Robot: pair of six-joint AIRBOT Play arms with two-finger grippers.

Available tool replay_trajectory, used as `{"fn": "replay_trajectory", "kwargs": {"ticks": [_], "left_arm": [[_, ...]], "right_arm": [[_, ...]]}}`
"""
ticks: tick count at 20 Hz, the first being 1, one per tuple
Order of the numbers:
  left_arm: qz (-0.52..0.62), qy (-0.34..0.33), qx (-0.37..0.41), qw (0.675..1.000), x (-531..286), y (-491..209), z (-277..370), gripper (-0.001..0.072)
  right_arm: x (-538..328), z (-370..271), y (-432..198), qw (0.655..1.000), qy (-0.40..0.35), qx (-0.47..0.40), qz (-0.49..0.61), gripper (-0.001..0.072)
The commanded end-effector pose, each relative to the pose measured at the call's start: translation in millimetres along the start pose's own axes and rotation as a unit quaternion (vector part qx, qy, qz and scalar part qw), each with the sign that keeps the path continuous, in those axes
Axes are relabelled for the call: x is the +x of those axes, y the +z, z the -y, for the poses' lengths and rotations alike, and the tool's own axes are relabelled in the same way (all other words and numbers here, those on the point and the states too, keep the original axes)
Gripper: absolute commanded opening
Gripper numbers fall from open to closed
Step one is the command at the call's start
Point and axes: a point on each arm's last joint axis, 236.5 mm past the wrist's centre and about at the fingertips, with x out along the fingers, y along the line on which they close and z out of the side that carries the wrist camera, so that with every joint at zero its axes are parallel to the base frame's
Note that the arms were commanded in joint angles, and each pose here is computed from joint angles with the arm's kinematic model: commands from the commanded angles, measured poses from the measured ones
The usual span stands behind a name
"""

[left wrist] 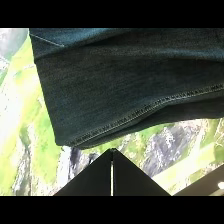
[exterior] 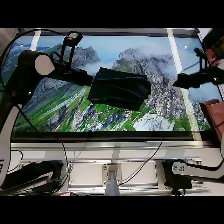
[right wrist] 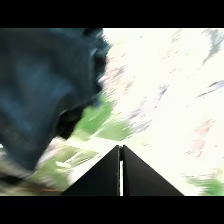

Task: Fold the clothes and pants, and hang the long-sleeved shirts on hangers.

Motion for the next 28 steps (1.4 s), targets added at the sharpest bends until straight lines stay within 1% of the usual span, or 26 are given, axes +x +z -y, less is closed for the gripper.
{"fn": "replay_trajectory", "kwargs": {"ticks": [1,2,3,4,7,10,12,14,16,17,20,21,22,23,26,28], "left_arm": [[-0.001,0.000,0.000,1.000,1,-1,-1,0.0018],[-0.002,0.000,0.000,1.000,1,-1,-1,0.0018],[-0.002,0.000,-0.001,1.000,1,-1,-1,0.0018],[-0.002,0.000,-0.001,1.000,1,-1,0,0.0018],[-0.002,0.000,0.000,1.000,1,-1,0,0.0018],[-0.002,0.000,0.000,1.000,1,-1,0,0.0018],[-0.003,0.000,0.000,1.000,1,-1,0,0.0018],[-0.004,0.000,0.000,1.000,1,-2,0,0.0018],[-0.004,0.000,0.000,1.000,1,-2,0,0.0018],[-0.004,0.000,0.000,1.000,1,-2,0,0.0018],[-0.004,0.000,0.000,1.000,1,-2,0,0.0018],[-0.004,0.000,0.000,1.000,1,-2,0,0.0018],[-0.004,0.000,0.000,1.000,1,-2,0,0.0018],[-0.004,0.000,0.000,1.000,1,-2,0,0.0018],[-0.005,0.000,0.000,1.000,1,-2,0,0.0018],[-0.005,0.000,0.000,1.000,1,-3,0,0.0018]], "right_arm": [[-12,-37,-13,0.973,0.183,0.068,0.124,0.0054],[4,-28,-19,0.967,0.184,0.111,0.134,0.0190],[26,-17,-29,0.965,0.172,0.146,0.133,0.0529],[47,-8,-37,0.963,0.154,0.177,0.129,0.0699],[104,-8,-54,0.951,0.131,0.266,0.083,0.0688],[152,-35,-49,0.941,0.163,0.294,0.039,0.0689],[180,-52,-36,0.930,0.191,0.314,0.024,0.0692],[205,-61,-26,0.926,0.200,0.321,0.012,0.0692],[226,-78,-15,0.915,0.220,0.339,-0.004,0.0687],[233,-93,-9,0.913,0.234,0.335,-0.008,0.0689],[247,-136,8,0.928,0.249,0.278,-0.011,0.0669],[250,-145,16,0.935,0.244,0.259,0.001,0.0541],[251,-154,23,0.943,0.237,0.235,0.011,0.0263],[251,-161,30,0.951,0.227,0.207,0.021,0.0048],[245,-181,42,0.967,0.218,0.126,0.030,0.0051],[226,-198,55,0.969,0.238,0.059,0.041,0.0050]]}}
